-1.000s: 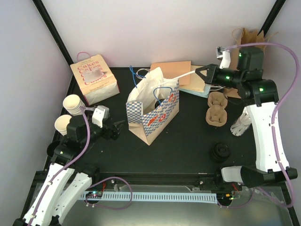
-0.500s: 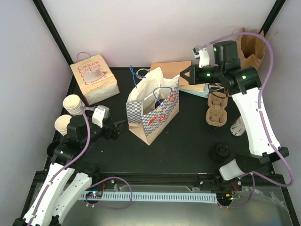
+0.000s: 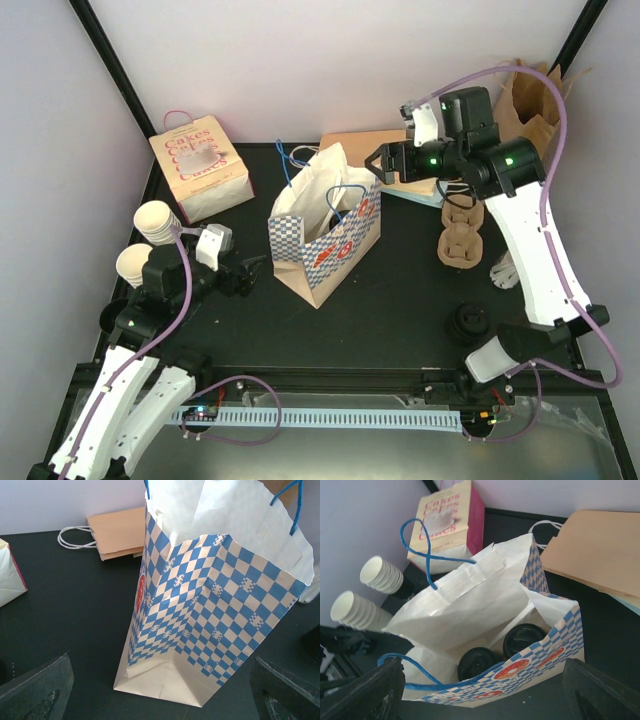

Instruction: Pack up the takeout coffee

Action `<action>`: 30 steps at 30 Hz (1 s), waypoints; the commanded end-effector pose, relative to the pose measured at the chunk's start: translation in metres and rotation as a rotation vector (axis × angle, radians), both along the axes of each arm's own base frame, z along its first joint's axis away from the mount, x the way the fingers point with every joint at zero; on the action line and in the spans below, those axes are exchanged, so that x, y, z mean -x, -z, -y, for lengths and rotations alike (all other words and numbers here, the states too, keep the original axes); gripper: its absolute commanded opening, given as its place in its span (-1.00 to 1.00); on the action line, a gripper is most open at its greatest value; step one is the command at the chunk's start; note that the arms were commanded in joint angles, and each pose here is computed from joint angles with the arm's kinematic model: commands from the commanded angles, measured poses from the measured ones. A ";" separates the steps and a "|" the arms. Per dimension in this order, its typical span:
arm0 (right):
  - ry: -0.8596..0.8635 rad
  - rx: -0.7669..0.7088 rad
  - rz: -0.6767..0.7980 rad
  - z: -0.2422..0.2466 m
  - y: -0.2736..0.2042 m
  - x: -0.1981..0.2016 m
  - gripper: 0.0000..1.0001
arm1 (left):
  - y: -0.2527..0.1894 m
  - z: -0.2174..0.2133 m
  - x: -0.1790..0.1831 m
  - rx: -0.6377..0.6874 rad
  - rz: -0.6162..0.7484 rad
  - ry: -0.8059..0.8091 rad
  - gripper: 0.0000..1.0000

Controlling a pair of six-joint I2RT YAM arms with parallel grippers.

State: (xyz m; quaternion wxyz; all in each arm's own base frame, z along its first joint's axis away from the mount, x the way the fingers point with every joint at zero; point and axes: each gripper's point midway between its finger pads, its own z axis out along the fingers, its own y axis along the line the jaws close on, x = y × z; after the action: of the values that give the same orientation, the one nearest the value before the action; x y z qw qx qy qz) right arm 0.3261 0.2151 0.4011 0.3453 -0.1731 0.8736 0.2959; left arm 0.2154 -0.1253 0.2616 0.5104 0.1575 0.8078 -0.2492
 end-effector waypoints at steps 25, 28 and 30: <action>0.230 -0.022 0.615 0.084 0.097 0.067 1.00 | 0.002 -0.020 -0.015 -0.008 0.017 -0.147 0.98; 0.155 0.038 0.666 0.079 0.123 0.073 1.00 | 0.008 -0.031 -0.021 -0.020 0.043 -0.214 0.98; 0.134 0.062 0.707 0.080 0.135 0.077 1.00 | 0.005 -0.040 -0.026 -0.008 0.071 -0.278 0.97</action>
State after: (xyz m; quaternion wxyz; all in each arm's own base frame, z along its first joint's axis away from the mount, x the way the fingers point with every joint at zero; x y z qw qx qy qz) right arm 0.2545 0.1343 0.2679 0.5989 -0.1716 0.7578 0.1940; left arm 0.2292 -0.1062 0.2474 0.5239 0.1096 0.8198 -0.2036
